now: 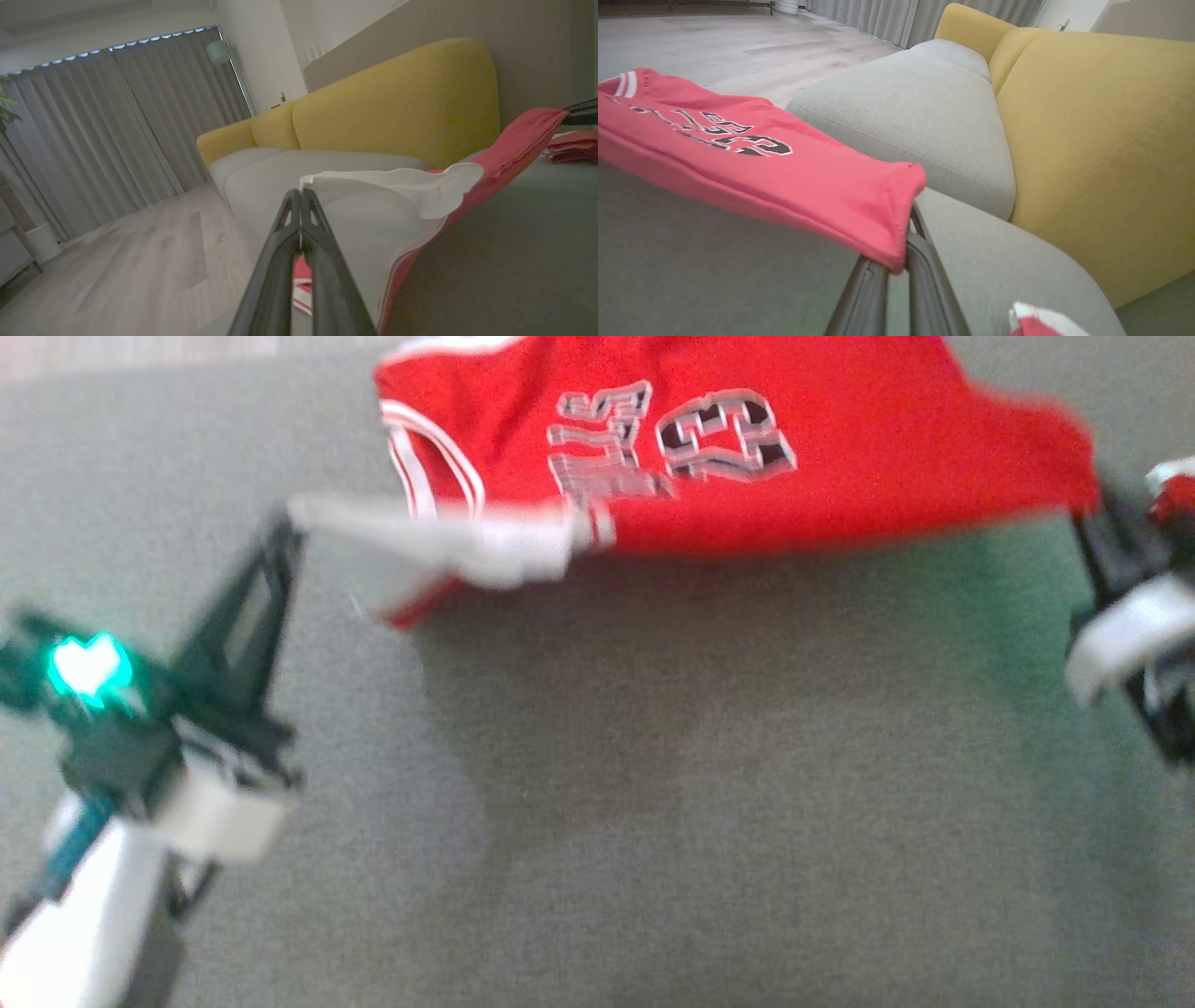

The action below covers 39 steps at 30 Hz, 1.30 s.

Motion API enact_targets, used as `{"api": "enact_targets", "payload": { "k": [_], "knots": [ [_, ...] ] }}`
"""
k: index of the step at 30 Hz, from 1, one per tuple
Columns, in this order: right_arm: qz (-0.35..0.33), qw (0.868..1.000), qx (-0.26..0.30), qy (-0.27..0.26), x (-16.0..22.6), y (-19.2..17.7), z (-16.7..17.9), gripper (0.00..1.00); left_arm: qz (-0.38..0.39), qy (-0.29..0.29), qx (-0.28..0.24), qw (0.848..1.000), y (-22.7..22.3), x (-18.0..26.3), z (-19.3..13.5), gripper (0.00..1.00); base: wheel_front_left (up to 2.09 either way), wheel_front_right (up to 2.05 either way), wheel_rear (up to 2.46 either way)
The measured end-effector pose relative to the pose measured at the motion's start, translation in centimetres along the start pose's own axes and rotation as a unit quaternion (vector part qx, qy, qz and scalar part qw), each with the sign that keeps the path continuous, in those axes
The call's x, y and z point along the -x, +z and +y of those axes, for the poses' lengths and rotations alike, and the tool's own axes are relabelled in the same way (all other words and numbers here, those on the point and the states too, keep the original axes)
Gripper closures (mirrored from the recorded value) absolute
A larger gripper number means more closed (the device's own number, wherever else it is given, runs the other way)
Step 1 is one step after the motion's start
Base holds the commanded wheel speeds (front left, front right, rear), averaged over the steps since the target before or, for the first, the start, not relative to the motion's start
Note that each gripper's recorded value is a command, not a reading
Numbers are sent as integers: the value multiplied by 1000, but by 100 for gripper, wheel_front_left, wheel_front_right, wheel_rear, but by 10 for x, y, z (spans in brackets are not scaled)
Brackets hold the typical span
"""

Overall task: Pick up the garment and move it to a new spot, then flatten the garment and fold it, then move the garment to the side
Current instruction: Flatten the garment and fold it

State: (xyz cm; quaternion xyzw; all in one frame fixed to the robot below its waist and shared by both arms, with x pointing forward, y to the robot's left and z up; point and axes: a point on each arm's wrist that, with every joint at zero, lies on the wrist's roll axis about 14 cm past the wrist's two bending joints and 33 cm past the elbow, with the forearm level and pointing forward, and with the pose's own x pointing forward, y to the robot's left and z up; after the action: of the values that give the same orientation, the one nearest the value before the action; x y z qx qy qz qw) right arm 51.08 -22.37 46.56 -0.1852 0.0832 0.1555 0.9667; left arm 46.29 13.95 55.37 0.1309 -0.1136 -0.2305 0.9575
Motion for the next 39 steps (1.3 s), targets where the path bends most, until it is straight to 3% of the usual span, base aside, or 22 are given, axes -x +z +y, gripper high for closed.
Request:
{"api": "enact_targets", "payload": {
  "k": [8, 18, 23, 28, 39],
  "knots": [
    [49, 998, -46, -2, 84, -43, 27, 100, 53, 5, 74, 996, -13, 72, -46, 100, 0, 0, 0],
    [126, 989, -79, -12, 138, -73, 52, 100, 110, 5, 111, 988, -34, 117, -76, 100, 0, 0, 0],
    [182, 979, -87, -15, 139, -88, 50, 100, 96, -8, 94, 991, -33, 97, -73, 100, 0, 0, 0],
    [238, 968, -84, -17, 127, -100, 40, 100, 38, -34, 58, 997, -14, 46, -63, 100, 0, 0, 0],
    [211, 976, -7, -48, 57, -61, -8, 100, -23, -77, -10, 997, -3, -31, -41, 100, 0, 0, 0]
  ]
}}
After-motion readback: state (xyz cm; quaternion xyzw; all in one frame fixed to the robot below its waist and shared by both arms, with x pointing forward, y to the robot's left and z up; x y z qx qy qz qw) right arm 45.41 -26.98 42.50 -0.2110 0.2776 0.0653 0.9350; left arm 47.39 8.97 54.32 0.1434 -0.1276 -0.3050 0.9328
